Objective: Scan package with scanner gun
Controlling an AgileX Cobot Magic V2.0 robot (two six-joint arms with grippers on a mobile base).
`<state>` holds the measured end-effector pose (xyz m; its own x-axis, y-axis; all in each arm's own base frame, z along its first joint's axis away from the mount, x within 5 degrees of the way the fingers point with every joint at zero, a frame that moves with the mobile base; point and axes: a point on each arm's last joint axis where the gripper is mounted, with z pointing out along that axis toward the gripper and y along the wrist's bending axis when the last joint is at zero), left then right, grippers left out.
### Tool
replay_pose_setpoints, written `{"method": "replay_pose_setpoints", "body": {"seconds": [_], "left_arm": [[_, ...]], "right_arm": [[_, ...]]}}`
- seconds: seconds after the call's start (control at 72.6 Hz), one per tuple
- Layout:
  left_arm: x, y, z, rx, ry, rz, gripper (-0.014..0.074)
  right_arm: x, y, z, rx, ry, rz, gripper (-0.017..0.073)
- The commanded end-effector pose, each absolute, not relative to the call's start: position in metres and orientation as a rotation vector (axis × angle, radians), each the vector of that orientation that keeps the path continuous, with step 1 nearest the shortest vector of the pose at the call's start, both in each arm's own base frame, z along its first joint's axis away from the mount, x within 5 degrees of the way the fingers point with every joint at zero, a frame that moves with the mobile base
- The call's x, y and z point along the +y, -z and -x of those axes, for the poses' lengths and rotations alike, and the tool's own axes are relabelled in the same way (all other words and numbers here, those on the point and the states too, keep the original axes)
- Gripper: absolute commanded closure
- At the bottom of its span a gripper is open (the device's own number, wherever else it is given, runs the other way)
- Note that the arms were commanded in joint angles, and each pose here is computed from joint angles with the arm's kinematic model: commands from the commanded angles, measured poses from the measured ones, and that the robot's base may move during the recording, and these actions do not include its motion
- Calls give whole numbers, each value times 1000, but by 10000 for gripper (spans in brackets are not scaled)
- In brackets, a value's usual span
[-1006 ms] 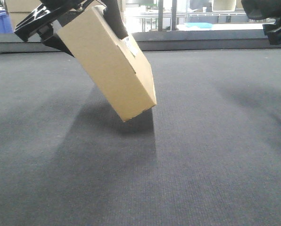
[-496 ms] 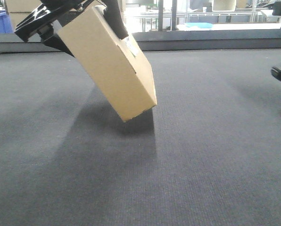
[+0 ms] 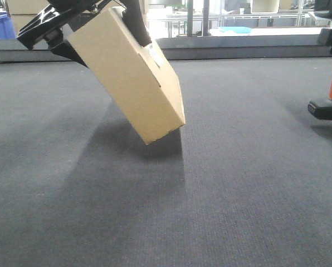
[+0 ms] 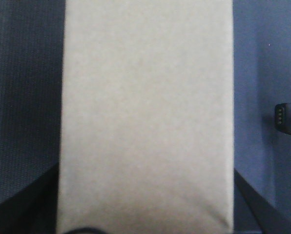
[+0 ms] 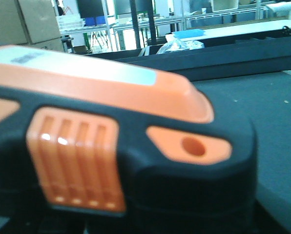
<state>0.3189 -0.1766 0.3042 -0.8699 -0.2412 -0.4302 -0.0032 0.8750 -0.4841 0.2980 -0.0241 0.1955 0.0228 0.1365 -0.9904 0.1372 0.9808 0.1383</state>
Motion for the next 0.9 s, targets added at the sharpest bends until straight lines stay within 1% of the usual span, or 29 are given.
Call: {"method": "replay_pose_setpoints", "body": {"seconds": [0.0,0.358,0.51,0.73,0.882], "left_arm": [[-179,-309,-317,2530,682,177,705],[-179,-309,-317,2530,682,177,705],[-179,-309,-317,2530,682,177,705],[-179,-310,-318,2521,685,178,705],[-179,-310,-318,2519,686,178,705]], "right_arm": [[-20,-206,-298,1457,-17,-146,727],[-20,-203,-299,1493,-23,-138,727],[-20,-203,-299,1490,-73,-188,727],[-24,-201,-299,1462,-61,-243,727],[-24,-194,-302,1432,-76,-242,727]]}}
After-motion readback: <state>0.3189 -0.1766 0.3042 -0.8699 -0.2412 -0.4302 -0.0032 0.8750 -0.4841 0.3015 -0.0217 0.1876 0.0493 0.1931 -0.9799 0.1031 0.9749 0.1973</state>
